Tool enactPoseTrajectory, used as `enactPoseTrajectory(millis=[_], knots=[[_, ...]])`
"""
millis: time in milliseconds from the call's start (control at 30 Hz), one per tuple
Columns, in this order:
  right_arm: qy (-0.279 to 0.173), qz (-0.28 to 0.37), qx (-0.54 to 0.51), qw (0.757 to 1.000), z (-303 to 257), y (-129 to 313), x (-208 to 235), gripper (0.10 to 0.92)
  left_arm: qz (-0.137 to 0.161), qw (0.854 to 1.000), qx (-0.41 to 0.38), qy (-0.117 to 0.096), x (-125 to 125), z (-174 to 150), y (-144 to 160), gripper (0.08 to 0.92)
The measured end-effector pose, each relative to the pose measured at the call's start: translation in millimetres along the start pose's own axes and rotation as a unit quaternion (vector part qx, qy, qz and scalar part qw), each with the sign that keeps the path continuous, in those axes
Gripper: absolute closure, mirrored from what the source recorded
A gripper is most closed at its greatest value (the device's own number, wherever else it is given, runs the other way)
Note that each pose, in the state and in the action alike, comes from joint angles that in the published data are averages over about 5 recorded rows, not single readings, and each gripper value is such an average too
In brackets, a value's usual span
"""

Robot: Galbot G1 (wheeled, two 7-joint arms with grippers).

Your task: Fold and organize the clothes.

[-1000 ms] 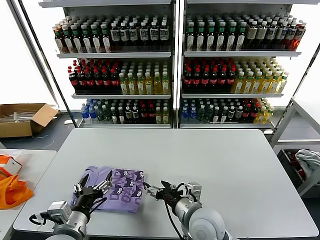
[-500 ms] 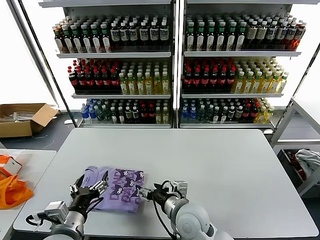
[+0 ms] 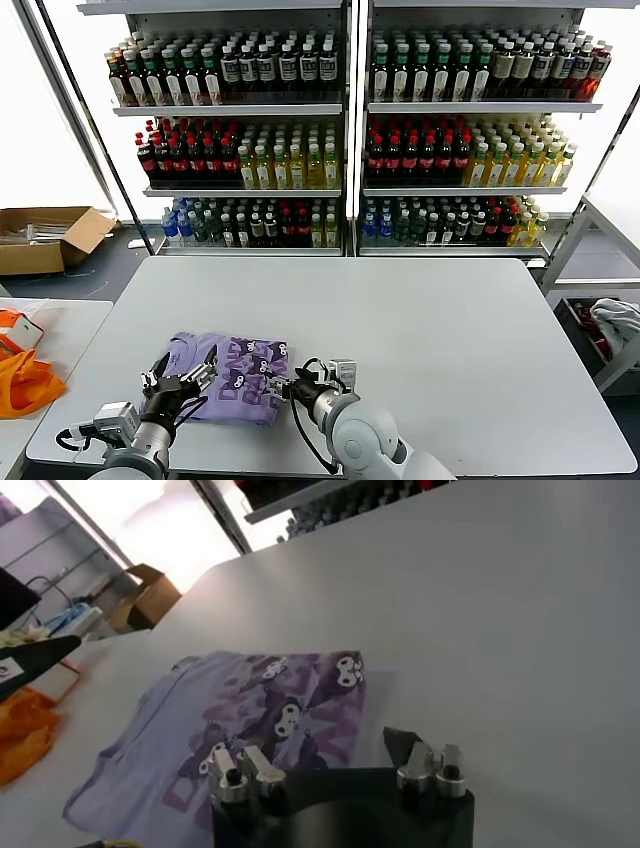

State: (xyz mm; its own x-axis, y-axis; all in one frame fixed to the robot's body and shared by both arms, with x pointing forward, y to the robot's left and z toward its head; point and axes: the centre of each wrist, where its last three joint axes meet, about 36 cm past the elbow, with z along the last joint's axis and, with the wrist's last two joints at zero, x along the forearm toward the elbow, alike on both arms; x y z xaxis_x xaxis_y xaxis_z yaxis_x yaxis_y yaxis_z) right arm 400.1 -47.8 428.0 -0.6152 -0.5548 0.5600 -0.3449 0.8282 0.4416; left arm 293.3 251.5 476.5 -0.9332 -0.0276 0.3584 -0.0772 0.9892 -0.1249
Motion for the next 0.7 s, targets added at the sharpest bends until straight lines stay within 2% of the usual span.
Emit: enactPoseTrajectory(millis=[533,633,700], knots=[[0.001,0.008,0.012,1.0,-0.3,1.2,-6.5,0.85,0.002,1.0,0.006,0.0,-1.1,0.1,-2.2,0.177],[-0.001,0.013,0.015,1.0,-0.2,-1.1,-4.9,0.908,0.002,1.0,0.007,0.0,-1.0,0.1,-2.6,0.177],[-0.003,0.015,0.017,1.0,-0.4,-3.2,-2.9,0.916,0.002,1.0,0.008,-0.001,-0.6,-0.1,-2.9,0.177]])
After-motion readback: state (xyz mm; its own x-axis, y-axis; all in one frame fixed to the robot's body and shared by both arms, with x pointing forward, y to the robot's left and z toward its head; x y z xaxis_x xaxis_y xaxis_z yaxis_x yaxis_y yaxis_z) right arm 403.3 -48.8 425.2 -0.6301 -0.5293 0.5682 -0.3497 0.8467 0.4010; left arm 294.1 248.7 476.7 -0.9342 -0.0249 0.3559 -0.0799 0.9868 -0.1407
